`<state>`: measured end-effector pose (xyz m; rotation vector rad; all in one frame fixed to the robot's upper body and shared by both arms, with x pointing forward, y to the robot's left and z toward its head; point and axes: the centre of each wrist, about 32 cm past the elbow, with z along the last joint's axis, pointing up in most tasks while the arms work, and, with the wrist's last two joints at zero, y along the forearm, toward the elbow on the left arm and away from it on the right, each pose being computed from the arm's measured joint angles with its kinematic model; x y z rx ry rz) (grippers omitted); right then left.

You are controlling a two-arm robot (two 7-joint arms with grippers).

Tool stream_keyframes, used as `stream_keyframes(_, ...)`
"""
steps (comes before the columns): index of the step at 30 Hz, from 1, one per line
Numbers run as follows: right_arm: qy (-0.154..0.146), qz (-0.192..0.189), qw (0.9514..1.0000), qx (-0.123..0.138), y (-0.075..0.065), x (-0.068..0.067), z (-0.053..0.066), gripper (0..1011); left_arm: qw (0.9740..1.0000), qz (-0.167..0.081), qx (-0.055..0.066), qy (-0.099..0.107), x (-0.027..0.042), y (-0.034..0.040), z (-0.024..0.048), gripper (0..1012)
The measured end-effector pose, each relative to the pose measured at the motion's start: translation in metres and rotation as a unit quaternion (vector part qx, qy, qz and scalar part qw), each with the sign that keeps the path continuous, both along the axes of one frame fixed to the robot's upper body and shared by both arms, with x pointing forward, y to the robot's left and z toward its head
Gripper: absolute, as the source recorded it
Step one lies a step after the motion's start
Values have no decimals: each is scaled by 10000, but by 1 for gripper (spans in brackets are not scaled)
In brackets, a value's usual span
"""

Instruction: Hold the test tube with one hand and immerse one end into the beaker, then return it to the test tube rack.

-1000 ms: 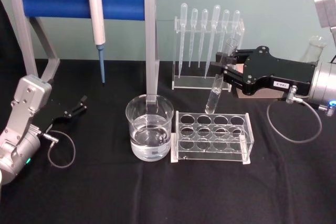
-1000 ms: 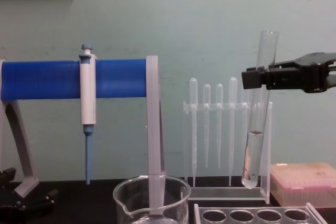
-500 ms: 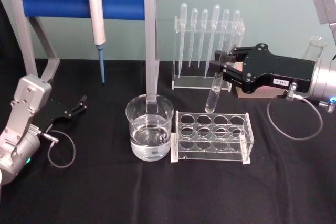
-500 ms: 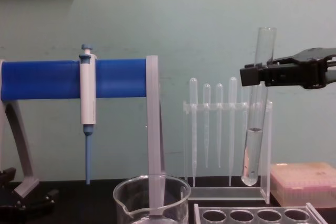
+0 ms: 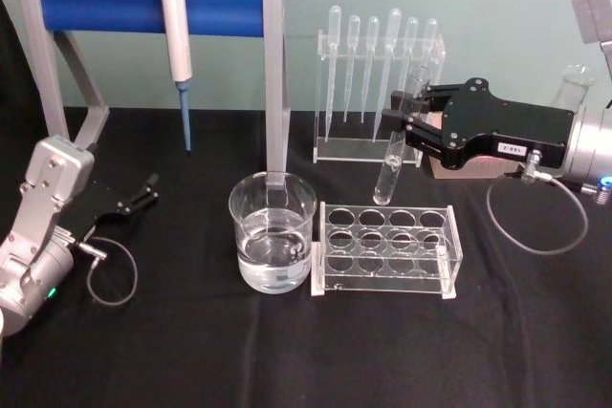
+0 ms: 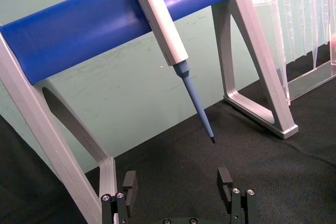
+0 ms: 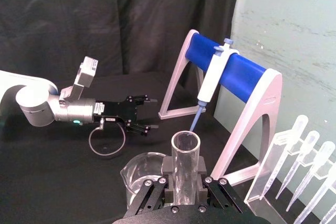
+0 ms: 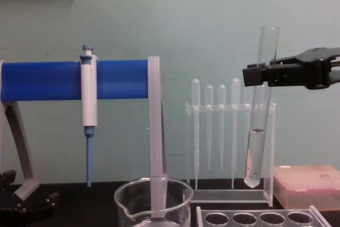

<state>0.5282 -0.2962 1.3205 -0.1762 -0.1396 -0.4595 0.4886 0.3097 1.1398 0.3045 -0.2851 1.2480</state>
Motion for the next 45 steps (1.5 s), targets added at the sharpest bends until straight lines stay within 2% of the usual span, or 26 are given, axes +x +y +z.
stream_keyframes(45, -2, -3, 10000, 0, -2, 1, -1, 225, 10000, 0, 0, 0, 0, 0, 0, 1000)
